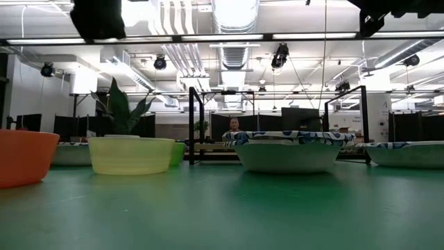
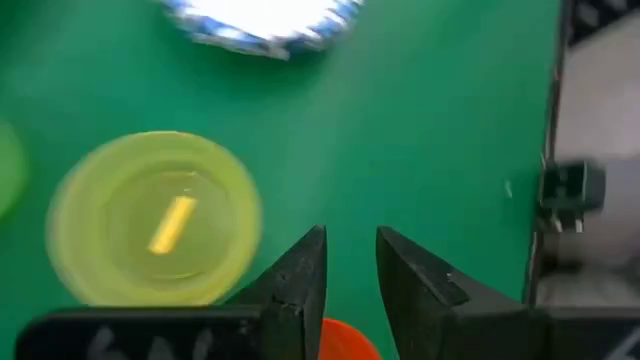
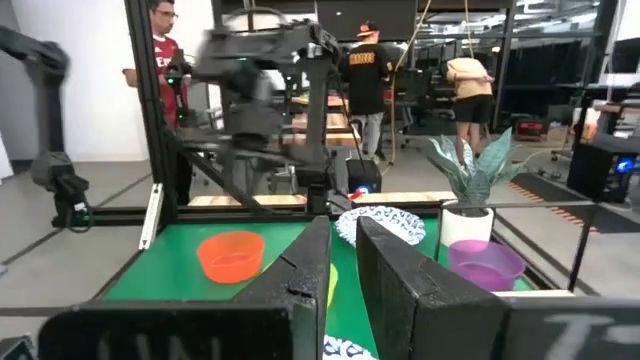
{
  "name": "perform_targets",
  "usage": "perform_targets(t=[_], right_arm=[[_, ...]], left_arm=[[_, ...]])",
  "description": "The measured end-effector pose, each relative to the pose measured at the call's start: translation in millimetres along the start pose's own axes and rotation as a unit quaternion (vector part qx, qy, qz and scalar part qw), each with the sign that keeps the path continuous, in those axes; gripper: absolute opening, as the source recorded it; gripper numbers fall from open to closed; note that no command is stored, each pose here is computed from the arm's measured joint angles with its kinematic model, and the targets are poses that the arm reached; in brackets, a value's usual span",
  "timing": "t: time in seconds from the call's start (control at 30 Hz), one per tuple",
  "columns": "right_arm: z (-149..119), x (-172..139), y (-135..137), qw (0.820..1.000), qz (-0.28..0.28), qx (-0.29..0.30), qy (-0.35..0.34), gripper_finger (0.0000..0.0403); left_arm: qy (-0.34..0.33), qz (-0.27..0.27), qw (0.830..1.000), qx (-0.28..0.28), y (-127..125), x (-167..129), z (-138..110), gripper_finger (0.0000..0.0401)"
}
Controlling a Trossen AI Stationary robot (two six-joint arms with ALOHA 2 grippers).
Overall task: Place and stack bowls onto a shelf
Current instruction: Put the yellow bowl on the shelf
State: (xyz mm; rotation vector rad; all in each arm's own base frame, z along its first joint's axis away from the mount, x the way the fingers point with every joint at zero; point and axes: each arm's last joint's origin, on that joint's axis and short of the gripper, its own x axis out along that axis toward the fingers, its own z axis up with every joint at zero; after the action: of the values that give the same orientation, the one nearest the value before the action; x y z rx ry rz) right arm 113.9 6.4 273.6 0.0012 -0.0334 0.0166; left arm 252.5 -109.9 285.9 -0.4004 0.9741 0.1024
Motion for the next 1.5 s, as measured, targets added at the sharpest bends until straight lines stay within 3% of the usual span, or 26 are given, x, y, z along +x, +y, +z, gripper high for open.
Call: perform_targets(t=[0.13, 0.37, 0.63, 0.83, 0.97, 1.27, 1.5], right_arm=[[0, 0, 0, 1.0, 0.0, -0.005, -0.001, 0.0043], [-1, 1, 0, 1.0, 0.0, 0.007, 0.004, 0.0043], [-4, 1, 0, 1.0, 0.0, 0.001, 0.016, 0.0043], [-4, 1, 0, 1.0, 0.0, -0.001, 0.017, 0.0043], [-5, 1, 0, 1.0, 0.0, -0.001, 0.017, 0.0043], [-5, 1, 0, 1.0, -0.001, -0.007, 0.02, 0.0043], [-7, 1, 0, 1.0, -0.001, -0.01, 0.026, 0.0043]], left_arm=[[0.062, 0.036, 0.997, 0.042, -26, 20, -1, 0.0072], [0.158, 0.125, 0.976, 0.082, -32, 50, -5, 0.0098], [0.171, 0.175, 0.961, 0.127, -20, 71, -9, 0.0163], [0.144, 0.184, 0.96, 0.153, -5, 85, -4, 0.0174], [0.14, 0.147, 0.968, 0.15, 5, 99, -2, 0.0167], [0.146, 0.144, 0.969, 0.141, 18, 111, -13, 0.0138], [0.144, 0.143, 0.969, 0.138, 18, 112, -13, 0.0055]])
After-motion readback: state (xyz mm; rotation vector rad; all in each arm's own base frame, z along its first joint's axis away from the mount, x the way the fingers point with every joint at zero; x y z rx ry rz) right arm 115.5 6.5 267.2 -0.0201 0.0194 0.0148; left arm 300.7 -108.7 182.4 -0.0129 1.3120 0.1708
